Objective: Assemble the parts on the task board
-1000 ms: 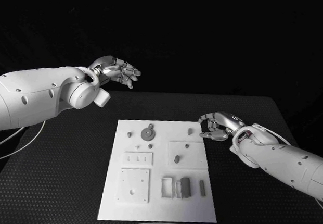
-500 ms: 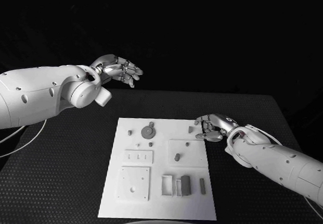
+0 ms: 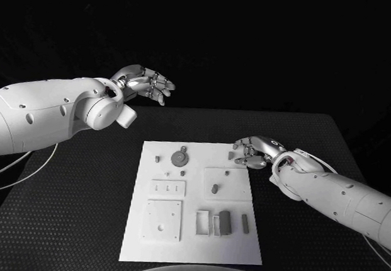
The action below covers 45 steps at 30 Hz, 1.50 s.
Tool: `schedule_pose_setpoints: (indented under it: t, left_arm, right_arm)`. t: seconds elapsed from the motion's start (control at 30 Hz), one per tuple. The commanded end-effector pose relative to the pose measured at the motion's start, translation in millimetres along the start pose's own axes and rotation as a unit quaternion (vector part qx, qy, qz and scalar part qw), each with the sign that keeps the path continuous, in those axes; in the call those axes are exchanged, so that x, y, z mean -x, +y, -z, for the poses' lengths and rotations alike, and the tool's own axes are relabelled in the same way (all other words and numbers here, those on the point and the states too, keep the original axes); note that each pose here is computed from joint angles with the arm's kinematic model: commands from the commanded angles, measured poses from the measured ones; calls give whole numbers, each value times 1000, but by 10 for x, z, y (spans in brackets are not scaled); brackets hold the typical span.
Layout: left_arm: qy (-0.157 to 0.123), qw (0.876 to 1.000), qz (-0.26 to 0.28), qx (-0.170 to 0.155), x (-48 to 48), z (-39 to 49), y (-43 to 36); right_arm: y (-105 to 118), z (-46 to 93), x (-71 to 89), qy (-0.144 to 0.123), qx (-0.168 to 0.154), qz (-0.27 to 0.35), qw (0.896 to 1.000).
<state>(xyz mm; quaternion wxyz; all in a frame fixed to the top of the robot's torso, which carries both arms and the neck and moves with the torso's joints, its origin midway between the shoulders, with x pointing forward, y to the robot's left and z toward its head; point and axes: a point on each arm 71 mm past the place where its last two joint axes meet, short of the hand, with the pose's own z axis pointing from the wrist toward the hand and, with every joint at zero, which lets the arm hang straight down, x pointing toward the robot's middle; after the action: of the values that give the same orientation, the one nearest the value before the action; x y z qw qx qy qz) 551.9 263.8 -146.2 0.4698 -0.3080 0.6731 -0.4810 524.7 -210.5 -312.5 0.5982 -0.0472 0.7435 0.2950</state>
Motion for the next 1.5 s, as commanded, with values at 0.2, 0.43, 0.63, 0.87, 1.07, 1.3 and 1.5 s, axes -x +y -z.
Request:
schedule_pose_setpoints:
  t: [0.2, 0.43, 0.63, 0.87, 1.07, 1.3, 1.5]
  left_arm:
    - [14, 1000, 1, -7, -42, -2, -23]
    - [15, 1000, 1, -8, -57, -7, -30]
    - [16, 1000, 1, -7, -64, -3, -32]
    - [18, 1000, 2, -7, -76, -6, -36]
    - [19, 1000, 2, -8, -84, -6, -39]
    - [18, 1000, 2, -6, -85, -3, -38]
    - [20, 1000, 2, -8, -104, -8, -47]
  right_arm:
    - [54, -54, -57, 15, 9, 3, 1000]
    - [66, -79, -92, 25, 7, 2, 1000]
    - [51, -85, -104, 30, 4, 3, 1000]
    - [53, -92, -119, 36, 4, 5, 999]
    - [55, -102, -124, 37, 3, 5, 999]
    - [66, -121, -145, 46, 0, 3, 999]
    - [66, -131, -152, 47, -2, 3, 999]
